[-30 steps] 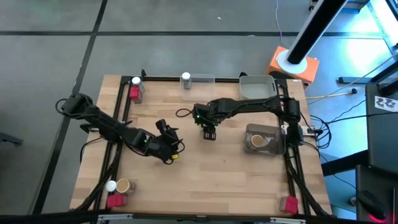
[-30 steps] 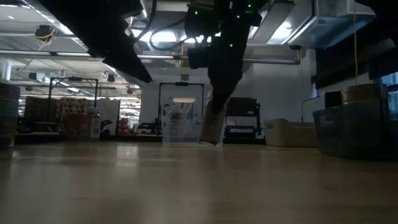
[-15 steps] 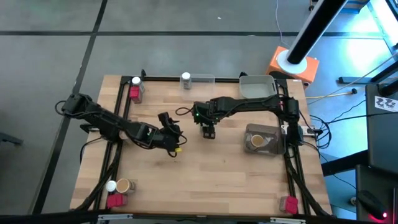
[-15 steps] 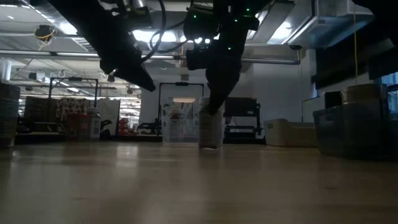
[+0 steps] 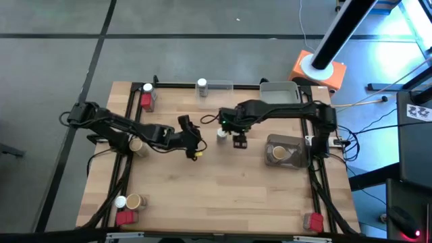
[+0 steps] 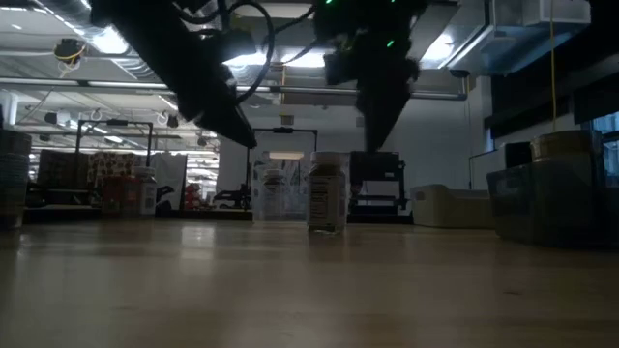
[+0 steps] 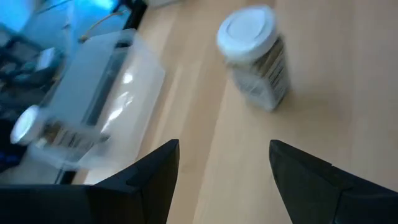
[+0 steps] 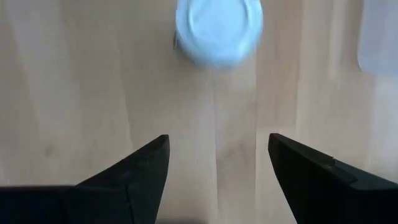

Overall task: Sort spices by type
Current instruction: Put the bottom right white seasoning bottle into the transparent bin

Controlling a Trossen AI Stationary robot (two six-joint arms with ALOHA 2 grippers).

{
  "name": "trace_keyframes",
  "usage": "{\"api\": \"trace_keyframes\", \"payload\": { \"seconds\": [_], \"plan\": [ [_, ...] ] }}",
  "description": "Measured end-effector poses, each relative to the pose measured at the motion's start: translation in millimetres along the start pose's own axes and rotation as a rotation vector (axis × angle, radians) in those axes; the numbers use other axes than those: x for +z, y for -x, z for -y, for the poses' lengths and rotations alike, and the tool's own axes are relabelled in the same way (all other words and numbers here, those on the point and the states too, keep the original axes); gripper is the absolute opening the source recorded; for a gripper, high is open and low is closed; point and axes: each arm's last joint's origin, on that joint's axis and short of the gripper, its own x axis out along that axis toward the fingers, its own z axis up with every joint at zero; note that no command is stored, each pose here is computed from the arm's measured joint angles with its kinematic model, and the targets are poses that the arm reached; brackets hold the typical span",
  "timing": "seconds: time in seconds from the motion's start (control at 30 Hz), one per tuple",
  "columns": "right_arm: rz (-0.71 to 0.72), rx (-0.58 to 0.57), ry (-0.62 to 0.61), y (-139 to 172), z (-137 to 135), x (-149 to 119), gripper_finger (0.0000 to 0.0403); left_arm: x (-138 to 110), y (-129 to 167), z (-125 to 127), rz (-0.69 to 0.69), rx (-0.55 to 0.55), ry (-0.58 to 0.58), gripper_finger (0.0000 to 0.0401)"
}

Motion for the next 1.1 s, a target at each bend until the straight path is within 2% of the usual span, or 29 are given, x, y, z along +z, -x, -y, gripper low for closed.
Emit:
{"api": "trace_keyframes", "payload": {
  "seconds": [0.13, 0.3, 0.57, 0.9, 1.1],
  "plan": [
    [0.034, -0.002, -0.028, 23, 0, -21, 0.0274, 8, -7, -7, 0.071, -0.112, 0.011, 0.0237],
    [0.193, -0.047, -0.042, 36, 0, -52, 0.0274, 9, -17, -16, 0.188, -0.181, 0.008, 0.0237],
    [0.460, -0.074, -0.039, 27, -2, -89, 0.0275, 15, -29, -38, 0.328, -0.175, 0.125, 0.0240],
    [0.514, -0.227, 0.002, 27, 1, -92, 0.0275, 26, -58, -42, 0.344, -0.272, 0.145, 0.0303],
    [0.577, -0.260, 0.026, 31, 2, -86, 0.0275, 30, -73, -37, 0.296, -0.297, 0.126, 0.0308]
  ]
}}
